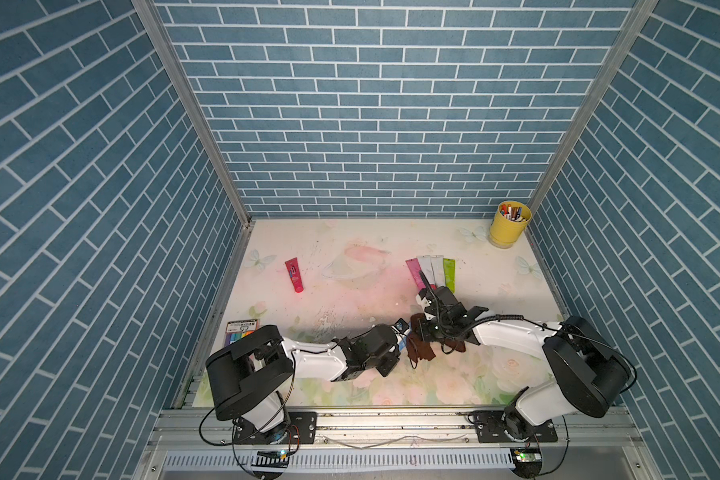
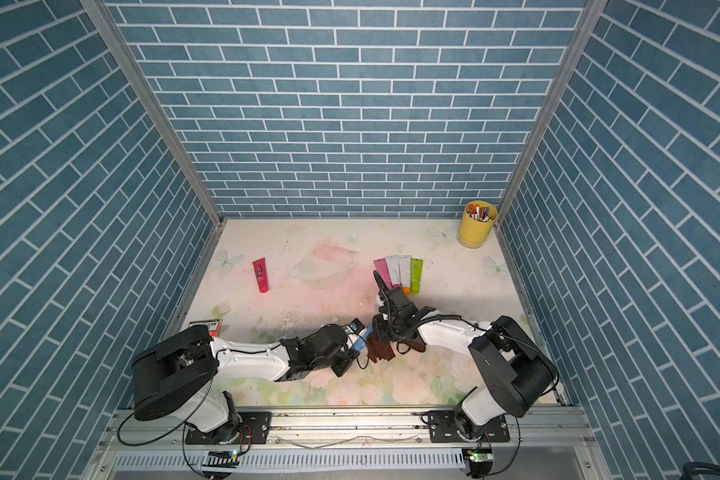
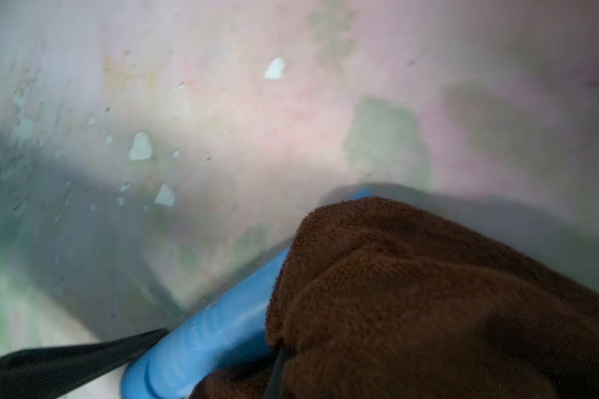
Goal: Wipe the surface of the toothpaste tube
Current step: Wipe the dirt from the toothpaste tube.
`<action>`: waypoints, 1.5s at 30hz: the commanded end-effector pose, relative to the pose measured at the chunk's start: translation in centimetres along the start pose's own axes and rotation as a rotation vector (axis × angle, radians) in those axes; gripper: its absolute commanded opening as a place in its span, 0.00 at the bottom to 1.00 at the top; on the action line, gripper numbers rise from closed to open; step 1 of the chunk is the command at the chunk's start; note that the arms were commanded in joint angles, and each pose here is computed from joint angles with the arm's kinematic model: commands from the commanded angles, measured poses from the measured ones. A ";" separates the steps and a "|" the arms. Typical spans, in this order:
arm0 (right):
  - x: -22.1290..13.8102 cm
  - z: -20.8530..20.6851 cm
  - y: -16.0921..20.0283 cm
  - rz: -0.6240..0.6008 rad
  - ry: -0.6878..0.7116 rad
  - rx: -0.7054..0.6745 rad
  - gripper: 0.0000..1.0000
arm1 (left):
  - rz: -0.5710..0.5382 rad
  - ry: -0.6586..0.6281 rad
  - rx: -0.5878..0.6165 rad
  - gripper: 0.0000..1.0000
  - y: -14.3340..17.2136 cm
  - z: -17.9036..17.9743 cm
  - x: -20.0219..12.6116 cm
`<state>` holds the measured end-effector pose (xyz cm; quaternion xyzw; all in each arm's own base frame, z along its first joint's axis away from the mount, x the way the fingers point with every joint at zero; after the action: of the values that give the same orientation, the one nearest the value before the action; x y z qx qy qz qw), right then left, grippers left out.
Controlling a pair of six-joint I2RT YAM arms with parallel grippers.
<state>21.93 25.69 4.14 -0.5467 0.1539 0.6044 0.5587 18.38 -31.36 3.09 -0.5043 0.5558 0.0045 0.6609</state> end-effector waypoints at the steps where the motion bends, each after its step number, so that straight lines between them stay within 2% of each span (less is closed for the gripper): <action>1: -0.4 4.7 1.1 0.026 -0.219 -0.072 0.00 | 0.021 0.094 0.050 0.00 0.6 -2.2 -0.2; 3: -0.5 5.2 1.1 0.025 -0.252 -0.080 0.00 | 0.018 0.097 0.049 0.00 0.5 -2.2 -0.3; 6: -0.1 4.8 1.3 0.038 -0.229 -0.086 0.00 | 0.017 0.101 0.051 0.00 0.4 -2.4 -0.3; 13: 1.3 0.1 0.2 0.051 0.004 -0.049 0.00 | 0.013 0.102 0.054 0.00 0.4 -2.4 -0.4; 20: 2.7 0.2 -0.3 0.058 -0.021 -0.034 0.00 | 0.008 0.107 0.057 0.00 0.4 -2.6 -0.6; 23: 3.3 -3.3 0.7 0.086 0.067 0.068 0.00 | 0.009 0.106 0.057 0.00 0.5 -2.6 -0.6; 26: 2.7 -7.0 0.7 0.041 0.074 0.222 0.00 | 0.003 0.107 0.052 0.00 0.5 -2.6 -0.9; 29: 1.2 -9.9 0.8 0.025 0.198 0.247 0.00 | -0.011 0.108 0.043 0.00 0.4 -2.6 -1.2; 31: 0.5 -10.4 0.4 0.020 0.234 0.229 0.00 | -0.012 0.111 0.043 0.00 0.4 -2.6 -1.3; 34: 0.3 -9.0 -0.6 0.002 0.166 0.207 0.00 | 0.002 0.109 0.045 0.00 0.6 -2.6 -0.9; 38: -0.3 -4.7 -1.6 -0.028 0.024 0.131 0.00 | 0.005 0.105 0.046 0.00 0.6 -2.6 -0.8; 45: -0.3 3.7 -0.3 0.035 -0.237 -0.005 0.00 | 0.003 0.104 0.043 0.00 0.5 -2.6 -0.8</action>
<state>21.78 26.06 4.25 -0.4882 0.1462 0.6458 0.5685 17.87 -31.00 3.15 -0.5051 0.5542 0.0049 0.6616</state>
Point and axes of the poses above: each gripper's point midway between its finger pads, its own x axis out along the fingers, its own z axis along the line the jaws close on, y = z × x, the point moved 1 cm from there along -x, back along the fingers, and after that the axes turned 5 degrees about -x, right-handed, at the moved point
